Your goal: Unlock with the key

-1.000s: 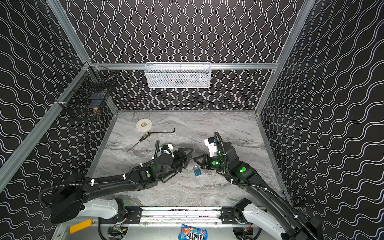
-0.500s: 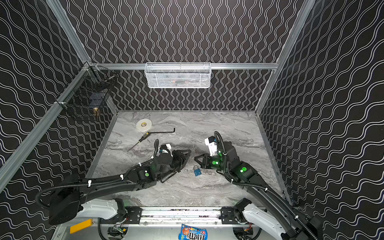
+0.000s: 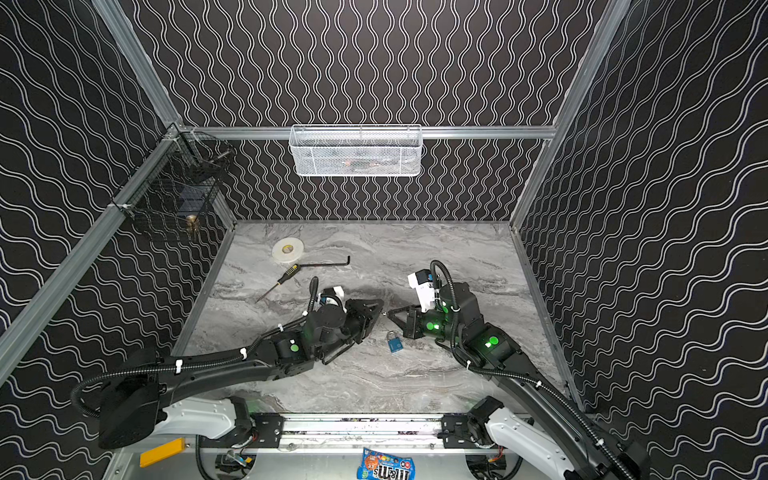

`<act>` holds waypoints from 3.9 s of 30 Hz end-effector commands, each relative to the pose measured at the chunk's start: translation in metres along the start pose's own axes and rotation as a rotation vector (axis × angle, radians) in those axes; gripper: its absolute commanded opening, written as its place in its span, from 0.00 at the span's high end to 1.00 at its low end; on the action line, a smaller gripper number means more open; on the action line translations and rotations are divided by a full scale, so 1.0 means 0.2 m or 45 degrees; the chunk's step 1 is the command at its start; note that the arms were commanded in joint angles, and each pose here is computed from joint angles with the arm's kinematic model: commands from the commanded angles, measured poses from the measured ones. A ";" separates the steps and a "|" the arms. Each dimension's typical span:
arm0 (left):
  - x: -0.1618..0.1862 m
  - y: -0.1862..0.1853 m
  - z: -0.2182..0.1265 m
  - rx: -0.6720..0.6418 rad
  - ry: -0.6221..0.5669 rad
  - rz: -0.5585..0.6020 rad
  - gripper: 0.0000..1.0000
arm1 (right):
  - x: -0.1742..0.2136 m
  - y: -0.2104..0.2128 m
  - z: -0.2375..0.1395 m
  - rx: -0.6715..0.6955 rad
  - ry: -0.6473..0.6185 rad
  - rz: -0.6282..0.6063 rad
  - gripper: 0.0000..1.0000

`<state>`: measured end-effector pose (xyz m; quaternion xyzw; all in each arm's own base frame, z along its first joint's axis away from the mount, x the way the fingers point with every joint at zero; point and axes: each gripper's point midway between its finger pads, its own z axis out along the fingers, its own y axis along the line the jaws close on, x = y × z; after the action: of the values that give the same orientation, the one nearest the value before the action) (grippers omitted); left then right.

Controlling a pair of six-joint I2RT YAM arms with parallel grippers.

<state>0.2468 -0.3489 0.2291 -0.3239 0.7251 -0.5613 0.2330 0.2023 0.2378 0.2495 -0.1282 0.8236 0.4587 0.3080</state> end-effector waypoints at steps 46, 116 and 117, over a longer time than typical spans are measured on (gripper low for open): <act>-0.21 -0.50 -0.22 0.435 -0.065 1.117 1.00 | -0.16 0.29 -0.02 -0.282 -0.006 0.005 0.35; -0.02 -0.78 -0.23 0.903 0.042 1.132 1.00 | -0.35 0.38 -0.06 -0.721 -0.104 -0.095 0.86; -0.02 -0.78 -0.23 0.897 0.042 1.134 1.00 | -0.35 0.38 -0.06 -0.721 -0.107 -0.094 0.89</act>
<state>0.2494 -0.3445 0.3785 0.1246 0.5792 -0.6168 0.5182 0.2194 0.2648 0.3407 -0.2038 0.6615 0.6556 0.3018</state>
